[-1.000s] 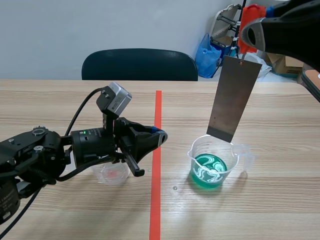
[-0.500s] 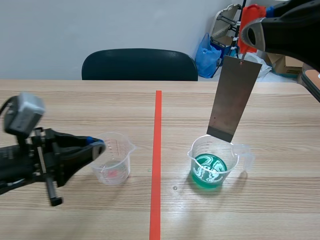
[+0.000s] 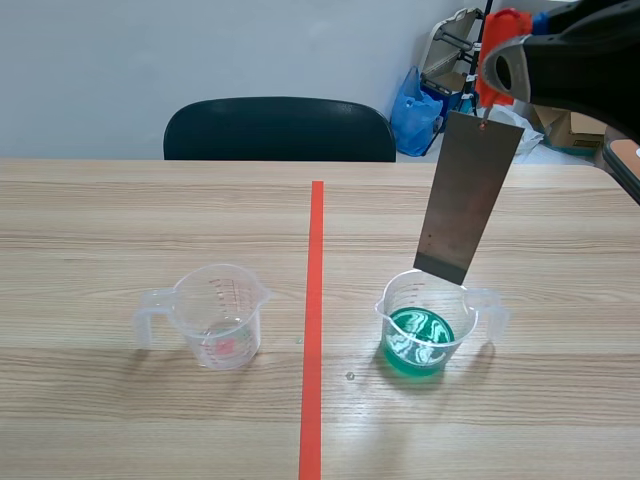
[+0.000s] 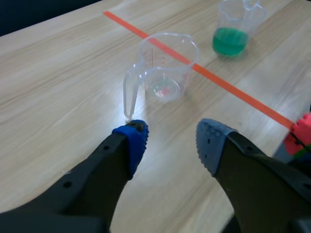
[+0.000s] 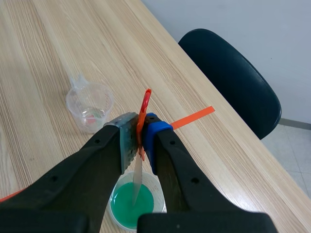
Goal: Do the redox reaction experiment
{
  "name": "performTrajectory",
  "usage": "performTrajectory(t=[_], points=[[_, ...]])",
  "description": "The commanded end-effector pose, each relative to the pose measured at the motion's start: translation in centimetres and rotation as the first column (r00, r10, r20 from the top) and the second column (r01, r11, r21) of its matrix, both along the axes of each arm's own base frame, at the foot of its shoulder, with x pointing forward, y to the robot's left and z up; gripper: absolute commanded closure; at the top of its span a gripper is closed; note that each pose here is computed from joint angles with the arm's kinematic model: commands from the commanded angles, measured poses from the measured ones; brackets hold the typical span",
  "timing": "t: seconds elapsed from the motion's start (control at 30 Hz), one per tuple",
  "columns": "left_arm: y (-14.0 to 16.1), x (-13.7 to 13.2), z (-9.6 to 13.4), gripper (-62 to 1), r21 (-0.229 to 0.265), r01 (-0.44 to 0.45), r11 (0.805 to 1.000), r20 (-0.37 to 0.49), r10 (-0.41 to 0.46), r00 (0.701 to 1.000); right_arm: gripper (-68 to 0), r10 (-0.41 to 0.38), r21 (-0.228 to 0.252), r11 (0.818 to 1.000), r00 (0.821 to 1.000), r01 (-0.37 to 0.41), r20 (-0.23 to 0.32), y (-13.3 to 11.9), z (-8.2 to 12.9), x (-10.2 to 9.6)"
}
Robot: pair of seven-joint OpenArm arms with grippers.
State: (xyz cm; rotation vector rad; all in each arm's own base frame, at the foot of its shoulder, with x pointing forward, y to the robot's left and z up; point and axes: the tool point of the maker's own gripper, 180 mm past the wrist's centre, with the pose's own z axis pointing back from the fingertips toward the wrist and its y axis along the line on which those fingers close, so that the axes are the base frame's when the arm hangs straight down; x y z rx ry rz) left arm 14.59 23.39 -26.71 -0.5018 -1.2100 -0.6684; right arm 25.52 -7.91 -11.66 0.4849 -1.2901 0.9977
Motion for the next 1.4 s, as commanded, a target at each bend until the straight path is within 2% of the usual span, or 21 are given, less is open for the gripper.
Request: performTrajectory(t=[0.0,0.17,0.23,0.33,0.4,0.53,0.63,1.37], points=[[0.6,-0.8,0.4,-33.1,0.001,-0.044,0.999,0.036,0.044,0.998,-0.6,0.002,0.009,1.000,1.000,-0.003,0.030,0.0,1.0,0.1],[3.6,-3.3,1.9,-56.8,0.087,-0.163,0.983,0.133,0.151,0.980,-0.6,0.002,0.008,1.000,1.000,-0.002,0.030,0.0,1.0,0.1],[4.5,-4.3,2.2,-62.3,0.125,-0.203,0.971,0.157,0.183,0.971,-0.6,0.002,0.008,1.000,1.000,-0.003,0.030,0.0,1.0,0.1],[5.7,-5.6,2.4,-62.3,0.181,-0.263,0.948,0.179,0.231,0.956,-0.6,0.002,0.008,1.000,1.000,-0.003,0.030,0.0,1.0,0.1],[6.1,-5.8,3.0,-62.3,0.189,-0.302,0.934,0.225,0.259,0.939,-0.6,0.002,0.008,1.000,1.000,-0.003,0.030,0.0,1.0,0.1],[6.5,-6.4,4.6,-62.3,0.164,-0.360,0.918,0.324,0.295,0.899,-0.6,0.002,0.009,1.000,1.000,-0.003,0.030,0.0,1.0,0.1],[6.7,-6.8,5.0,-62.3,0.155,-0.388,0.908,0.339,0.320,0.884,-0.6,0.002,0.009,1.000,1.000,-0.003,0.030,0.0,1.0,0.1],[6.5,-7.0,5.1,-62.3,0.147,-0.397,0.906,0.345,0.330,0.879,-0.6,0.004,0.015,1.000,0.999,-0.005,0.034,0.1,1.1,0.1]])
